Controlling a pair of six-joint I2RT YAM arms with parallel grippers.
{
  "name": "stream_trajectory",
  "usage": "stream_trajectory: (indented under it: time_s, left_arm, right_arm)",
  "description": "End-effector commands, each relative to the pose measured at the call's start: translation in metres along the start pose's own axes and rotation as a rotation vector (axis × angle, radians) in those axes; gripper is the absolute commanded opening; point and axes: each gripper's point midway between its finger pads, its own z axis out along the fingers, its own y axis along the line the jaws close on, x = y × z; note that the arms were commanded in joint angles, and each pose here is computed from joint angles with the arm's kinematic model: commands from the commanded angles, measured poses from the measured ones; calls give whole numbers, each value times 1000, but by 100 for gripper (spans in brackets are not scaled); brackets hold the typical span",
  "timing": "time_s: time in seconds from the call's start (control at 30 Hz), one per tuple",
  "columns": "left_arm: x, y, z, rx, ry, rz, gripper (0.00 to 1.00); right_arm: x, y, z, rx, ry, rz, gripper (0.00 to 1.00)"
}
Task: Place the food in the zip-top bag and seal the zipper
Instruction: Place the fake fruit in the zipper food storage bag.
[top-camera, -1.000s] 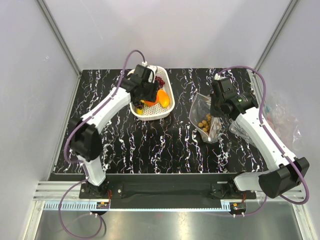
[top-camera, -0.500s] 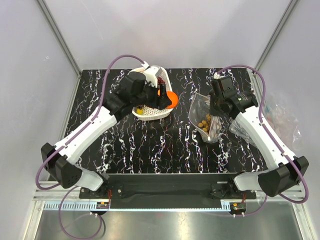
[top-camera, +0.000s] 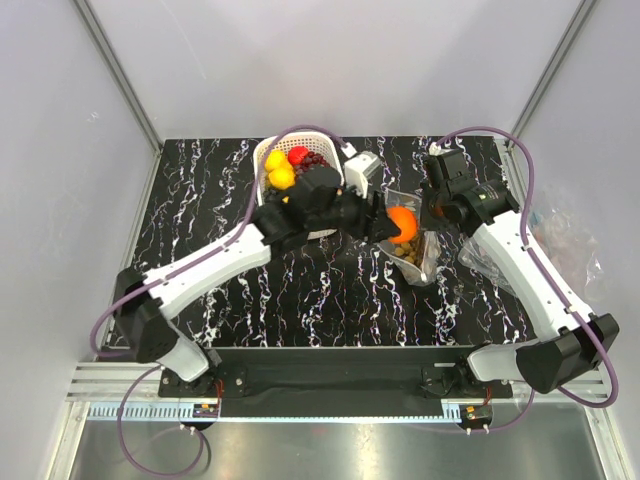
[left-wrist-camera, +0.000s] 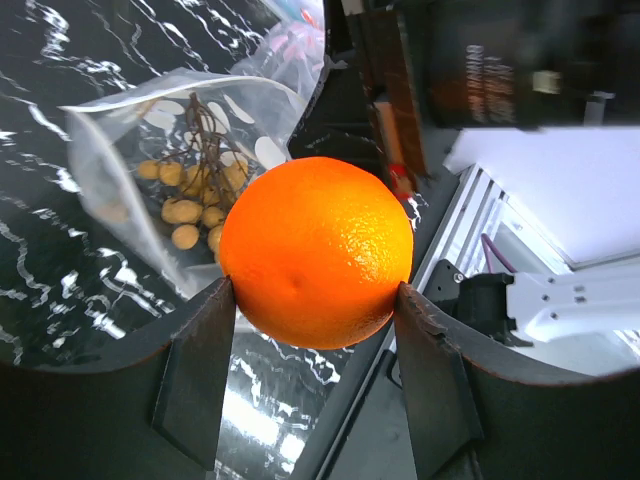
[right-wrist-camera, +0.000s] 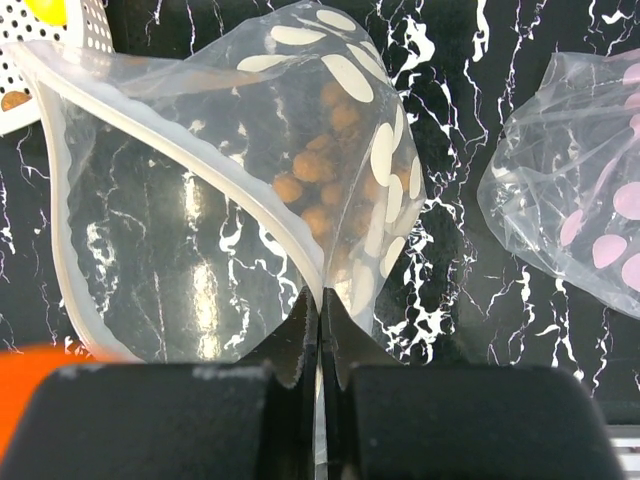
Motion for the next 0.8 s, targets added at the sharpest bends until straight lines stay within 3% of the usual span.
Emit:
stream_trajectory:
  time_s: [0.0,0.4,0.5,0.57,0.77]
  left_arm:
    - [-17,-10,22,46,-53,5,40]
    - [-10,19,62,-86,-2,36,42]
    - [-3,21,65,-120,16,47,57]
    - [-5,21,62,-134,14,53,82]
    - [-18,14,44,-152,16,84,98]
  right_arm:
    - [-14,0,-21,-26,-57,20,0]
    - [-10,-4,-28,-25,-67,30,0]
    - [-10,-5,-27,-17,-66,31,0]
    - [-9,-6,-26,-12,-65,29,0]
    - [-10,-7,-26,-5,-69,31,0]
